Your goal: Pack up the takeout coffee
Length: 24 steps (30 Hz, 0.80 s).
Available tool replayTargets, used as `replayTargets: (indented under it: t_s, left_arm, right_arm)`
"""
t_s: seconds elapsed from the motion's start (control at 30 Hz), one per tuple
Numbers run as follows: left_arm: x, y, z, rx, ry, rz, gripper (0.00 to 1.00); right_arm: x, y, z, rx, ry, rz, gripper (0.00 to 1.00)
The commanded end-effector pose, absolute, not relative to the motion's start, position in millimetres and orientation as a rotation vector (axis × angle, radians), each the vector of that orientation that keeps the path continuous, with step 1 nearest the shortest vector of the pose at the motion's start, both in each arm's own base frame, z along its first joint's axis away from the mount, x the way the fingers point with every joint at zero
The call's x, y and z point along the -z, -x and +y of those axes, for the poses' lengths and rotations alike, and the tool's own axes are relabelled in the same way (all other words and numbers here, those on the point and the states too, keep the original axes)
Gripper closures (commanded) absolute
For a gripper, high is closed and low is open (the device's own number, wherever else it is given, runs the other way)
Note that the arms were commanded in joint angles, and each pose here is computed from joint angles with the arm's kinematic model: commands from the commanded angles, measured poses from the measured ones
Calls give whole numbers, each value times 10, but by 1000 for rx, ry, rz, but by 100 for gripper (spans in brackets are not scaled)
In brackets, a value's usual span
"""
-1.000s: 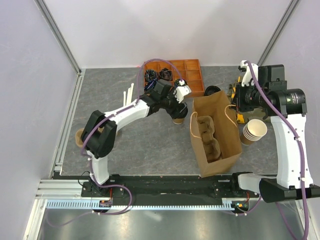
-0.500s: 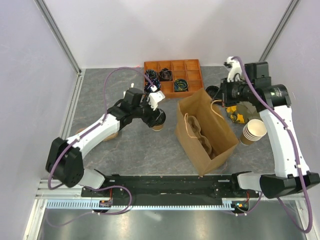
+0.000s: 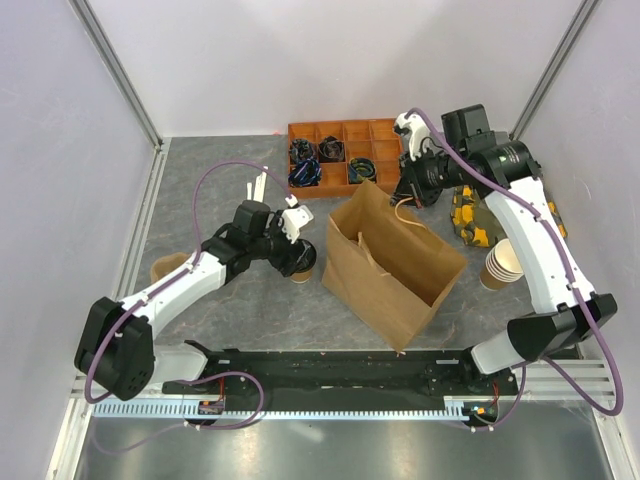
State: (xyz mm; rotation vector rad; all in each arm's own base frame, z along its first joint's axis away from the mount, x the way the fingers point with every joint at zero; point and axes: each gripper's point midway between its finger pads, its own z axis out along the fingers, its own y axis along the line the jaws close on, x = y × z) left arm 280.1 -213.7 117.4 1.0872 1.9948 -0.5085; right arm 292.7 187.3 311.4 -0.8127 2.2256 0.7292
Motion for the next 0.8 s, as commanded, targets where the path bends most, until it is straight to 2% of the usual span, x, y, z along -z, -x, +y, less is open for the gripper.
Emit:
replayTargets:
  t_s: [0.0,0.1,0.13,0.2,0.23,0.3,0.33,0.4,0.43,0.63,0.77]
  left_arm:
    - [-1356,-2885,-2170,502,-1053,1907,27]
    - [-1329,-2883,-2160,497,-1053,1912,27]
    - [-1318,-2879,-2160,499,-1055,1915,27]
    - [-1298,-2869,-2158,502,-1055,1918,27]
    - [-1292,-2864,-2158,503,-1057,1918,27]
    - [-1280,-2861,-2157,504,-1057,1922,27]
    - [-1283,-2861,-2160,506,-1056,1921,27]
    - [-1274,-2861,-2160,509,-1056,1924,27]
    - [-1277,-2864,-2161,508,-1057,1921,26]
    - [-1279,-2873,-2173,514,-1062,1916,26]
    - [-1286,-2877,-2175,519,-1062,1915,27]
  right_arm:
    - [-3209,-2872,1924,-722,952,2155,100]
    - [-3203,-2870,1926,-723,956,2171,82]
    - [-3217,-2880,1922,-723,952,2177,70]
    - [-3246,-2894,1919,-717,951,2179,59]
    - [-3294,-2910,1918,-712,948,2179,49]
    - [-3350,-2935,1899,-690,940,2177,38]
    - [-3427,-2945,1894,-680,934,2164,28]
    - [-3503,-2962,1873,-661,915,2152,20]
    - [-3585,-2953,1866,-651,910,2130,12]
    - [-3730,-3056,1716,-510,875,2095,4]
    - [-3728,-3008,1595,-427,922,2087,2]
